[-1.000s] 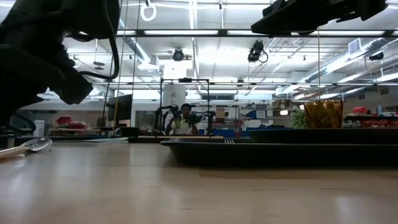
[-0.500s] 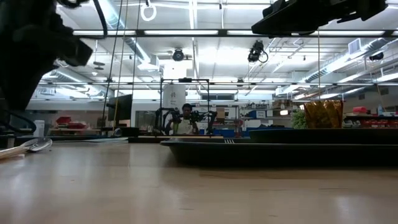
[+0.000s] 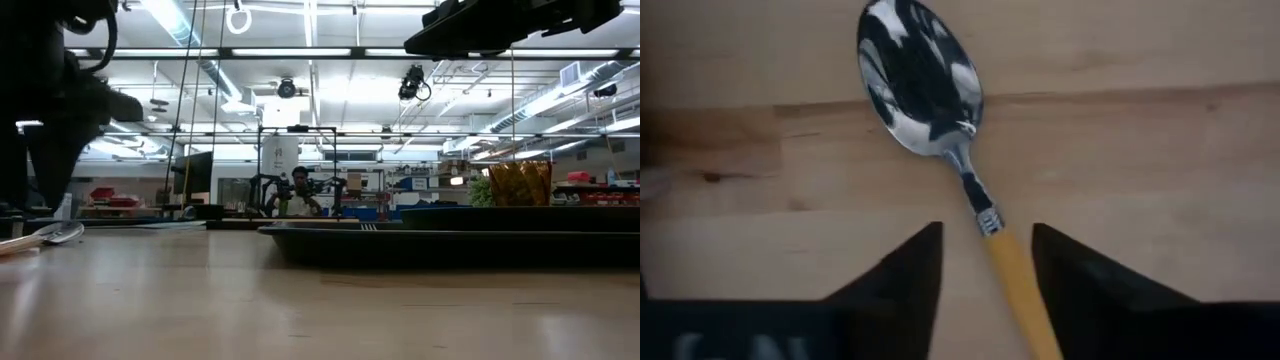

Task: Pick and place plate/cup/fork/spoon on tray
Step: Put the yellow spoon on the black tray to the left of the orange fork

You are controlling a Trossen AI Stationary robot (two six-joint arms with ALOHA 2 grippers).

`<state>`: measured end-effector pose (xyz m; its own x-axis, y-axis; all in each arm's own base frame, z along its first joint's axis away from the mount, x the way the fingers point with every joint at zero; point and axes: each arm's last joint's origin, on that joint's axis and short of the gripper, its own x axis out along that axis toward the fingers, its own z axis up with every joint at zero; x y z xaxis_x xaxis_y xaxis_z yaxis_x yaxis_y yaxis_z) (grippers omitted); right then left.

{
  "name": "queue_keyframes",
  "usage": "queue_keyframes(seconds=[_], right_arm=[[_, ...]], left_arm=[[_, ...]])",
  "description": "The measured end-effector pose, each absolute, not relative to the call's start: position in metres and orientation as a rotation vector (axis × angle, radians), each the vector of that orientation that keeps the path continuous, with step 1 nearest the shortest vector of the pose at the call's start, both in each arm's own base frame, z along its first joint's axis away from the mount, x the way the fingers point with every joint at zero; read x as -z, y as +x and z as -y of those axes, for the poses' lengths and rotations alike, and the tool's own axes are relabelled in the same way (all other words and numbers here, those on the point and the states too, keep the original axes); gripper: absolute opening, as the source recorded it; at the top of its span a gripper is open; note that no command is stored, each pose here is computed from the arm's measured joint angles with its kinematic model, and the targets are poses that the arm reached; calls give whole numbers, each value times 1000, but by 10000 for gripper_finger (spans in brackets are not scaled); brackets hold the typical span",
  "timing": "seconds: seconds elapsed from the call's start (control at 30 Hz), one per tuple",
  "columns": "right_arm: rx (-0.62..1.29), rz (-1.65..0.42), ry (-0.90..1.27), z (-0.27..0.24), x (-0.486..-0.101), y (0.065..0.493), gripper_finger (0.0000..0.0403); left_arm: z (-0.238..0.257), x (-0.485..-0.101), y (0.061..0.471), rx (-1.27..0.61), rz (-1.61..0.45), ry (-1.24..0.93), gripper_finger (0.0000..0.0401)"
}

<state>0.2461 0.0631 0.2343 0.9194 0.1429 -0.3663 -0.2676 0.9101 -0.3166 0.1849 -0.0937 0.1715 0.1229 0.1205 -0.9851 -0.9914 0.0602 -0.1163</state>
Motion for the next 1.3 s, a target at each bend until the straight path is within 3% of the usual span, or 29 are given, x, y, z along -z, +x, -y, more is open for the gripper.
queue_keyframes(seconds=[0.13,0.3,0.53,0.9,1.3], right_arm=[[-237,-342,-366,-64,-234,246,75],[-239,-348,-367,-63,-231,245,75],[-242,-341,-365,-64,-231,245,75],[-245,-336,-352,-64,-231,245,75],[-259,-336,-345,-64,-231,245,75]], left_arm=[[96,-160,189,-1222,-1041,-1154,219],[100,-145,195,-1254,-1060,-1138,231],[103,-134,200,-1242,-1124,-1083,182],[104,-133,202,-1148,-1177,-1025,46],[105,-158,223,-1079,-1077,-974,58]])
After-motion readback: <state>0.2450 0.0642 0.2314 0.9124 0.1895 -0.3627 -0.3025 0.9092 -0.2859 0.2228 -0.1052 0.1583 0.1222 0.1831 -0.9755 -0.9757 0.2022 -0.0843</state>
